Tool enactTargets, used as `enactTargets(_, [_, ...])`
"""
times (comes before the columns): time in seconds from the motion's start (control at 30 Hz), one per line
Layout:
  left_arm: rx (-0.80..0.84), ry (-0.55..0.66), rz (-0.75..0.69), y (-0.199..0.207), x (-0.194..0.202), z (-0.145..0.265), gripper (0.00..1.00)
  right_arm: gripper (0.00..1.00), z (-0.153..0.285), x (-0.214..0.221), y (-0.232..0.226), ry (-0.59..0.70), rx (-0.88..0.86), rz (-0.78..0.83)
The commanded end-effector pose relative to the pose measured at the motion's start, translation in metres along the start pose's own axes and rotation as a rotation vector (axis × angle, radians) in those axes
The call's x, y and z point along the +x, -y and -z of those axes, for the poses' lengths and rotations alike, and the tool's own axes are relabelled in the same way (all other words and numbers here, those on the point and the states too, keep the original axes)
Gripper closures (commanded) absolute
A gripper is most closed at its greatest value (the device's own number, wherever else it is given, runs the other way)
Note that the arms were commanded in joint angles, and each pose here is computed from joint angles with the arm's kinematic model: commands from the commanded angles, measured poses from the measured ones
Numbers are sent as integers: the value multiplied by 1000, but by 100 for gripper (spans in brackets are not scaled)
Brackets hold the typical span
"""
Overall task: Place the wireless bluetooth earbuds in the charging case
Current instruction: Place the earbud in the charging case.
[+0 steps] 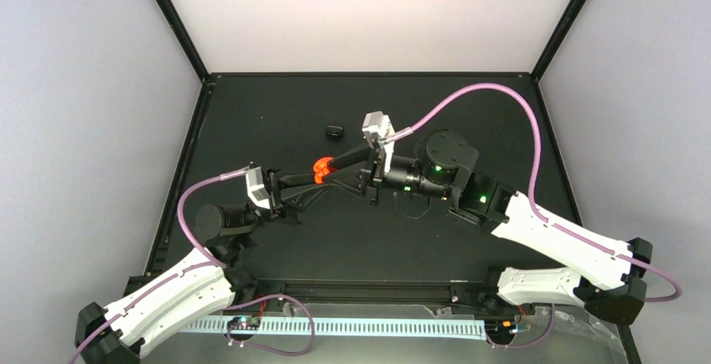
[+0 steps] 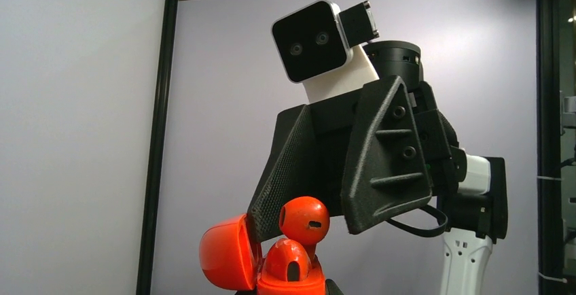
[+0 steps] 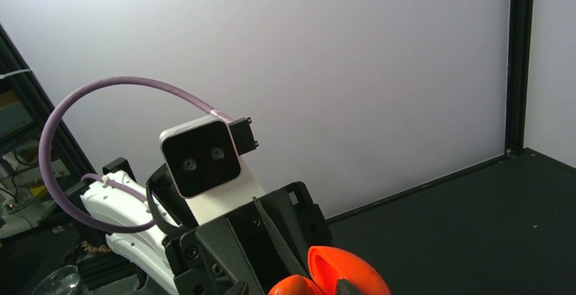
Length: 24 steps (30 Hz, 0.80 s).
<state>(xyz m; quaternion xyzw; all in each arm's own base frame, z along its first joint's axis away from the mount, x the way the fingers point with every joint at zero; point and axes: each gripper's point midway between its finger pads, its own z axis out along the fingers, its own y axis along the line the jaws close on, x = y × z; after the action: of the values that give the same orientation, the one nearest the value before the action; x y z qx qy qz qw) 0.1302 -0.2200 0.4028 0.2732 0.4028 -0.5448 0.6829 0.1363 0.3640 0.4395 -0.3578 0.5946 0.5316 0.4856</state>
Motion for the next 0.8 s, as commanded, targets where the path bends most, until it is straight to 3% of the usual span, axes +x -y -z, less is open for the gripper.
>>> enactTargets(0.0, [15,47,-23,7,-21,-2,98,66,8,-22,0,55,43,19])
enactTargets(0.53, [15,39,-24,7,-18,-2,98,54,17,-28,7,62,105,17])
enactTargets(0.77, [13,35,-27,7,-18,-1,98,39,34,-40,10,74,172,44])
